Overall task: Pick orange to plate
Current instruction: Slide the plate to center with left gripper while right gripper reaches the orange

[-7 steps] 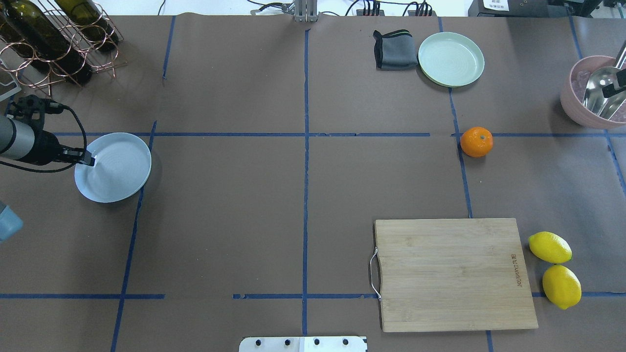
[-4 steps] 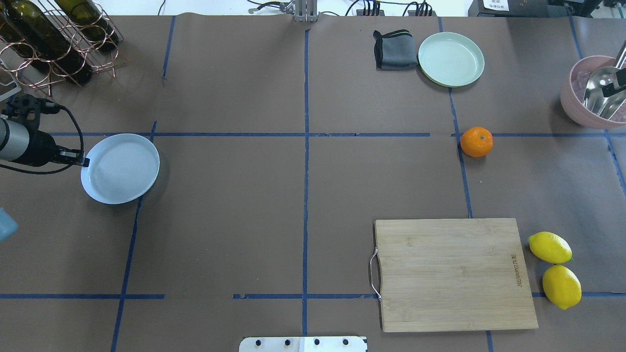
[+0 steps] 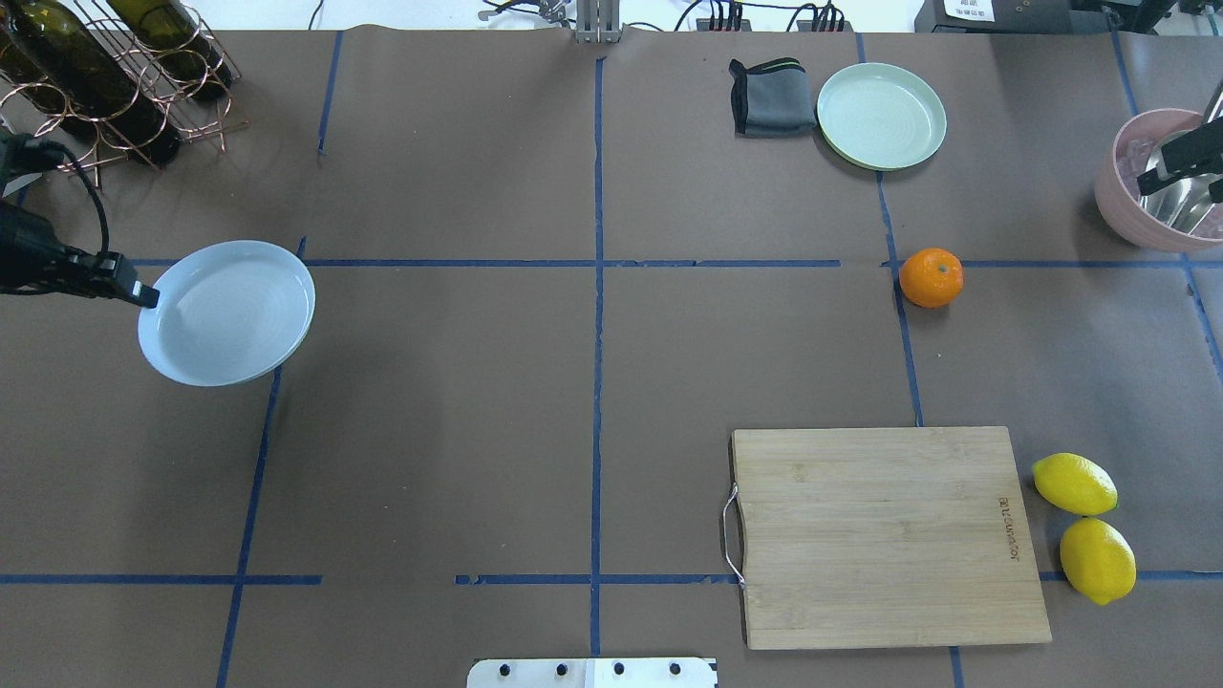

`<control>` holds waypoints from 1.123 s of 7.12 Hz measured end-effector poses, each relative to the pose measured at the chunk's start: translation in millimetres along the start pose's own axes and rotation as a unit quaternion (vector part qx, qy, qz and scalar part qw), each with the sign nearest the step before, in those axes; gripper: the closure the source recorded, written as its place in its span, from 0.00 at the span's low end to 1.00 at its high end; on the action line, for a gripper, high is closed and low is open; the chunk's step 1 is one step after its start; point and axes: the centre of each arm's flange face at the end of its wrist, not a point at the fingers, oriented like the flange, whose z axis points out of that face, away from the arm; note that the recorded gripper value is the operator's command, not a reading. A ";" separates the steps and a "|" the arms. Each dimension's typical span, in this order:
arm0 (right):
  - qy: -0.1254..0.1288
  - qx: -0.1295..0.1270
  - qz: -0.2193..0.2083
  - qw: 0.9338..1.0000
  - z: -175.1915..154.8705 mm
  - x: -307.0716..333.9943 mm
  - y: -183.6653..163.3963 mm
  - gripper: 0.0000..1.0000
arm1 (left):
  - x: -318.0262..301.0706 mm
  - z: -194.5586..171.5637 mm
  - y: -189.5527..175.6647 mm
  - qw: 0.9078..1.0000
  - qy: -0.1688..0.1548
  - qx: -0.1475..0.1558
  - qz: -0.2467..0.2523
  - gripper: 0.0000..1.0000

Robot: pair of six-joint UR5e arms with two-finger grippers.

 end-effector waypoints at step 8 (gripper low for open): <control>0.025 0.021 -0.004 0.999 124.4 -132.3 11.6 0.00 | 325.1 182.2 31.3 0.979 0.036 0.016 -0.200 1.00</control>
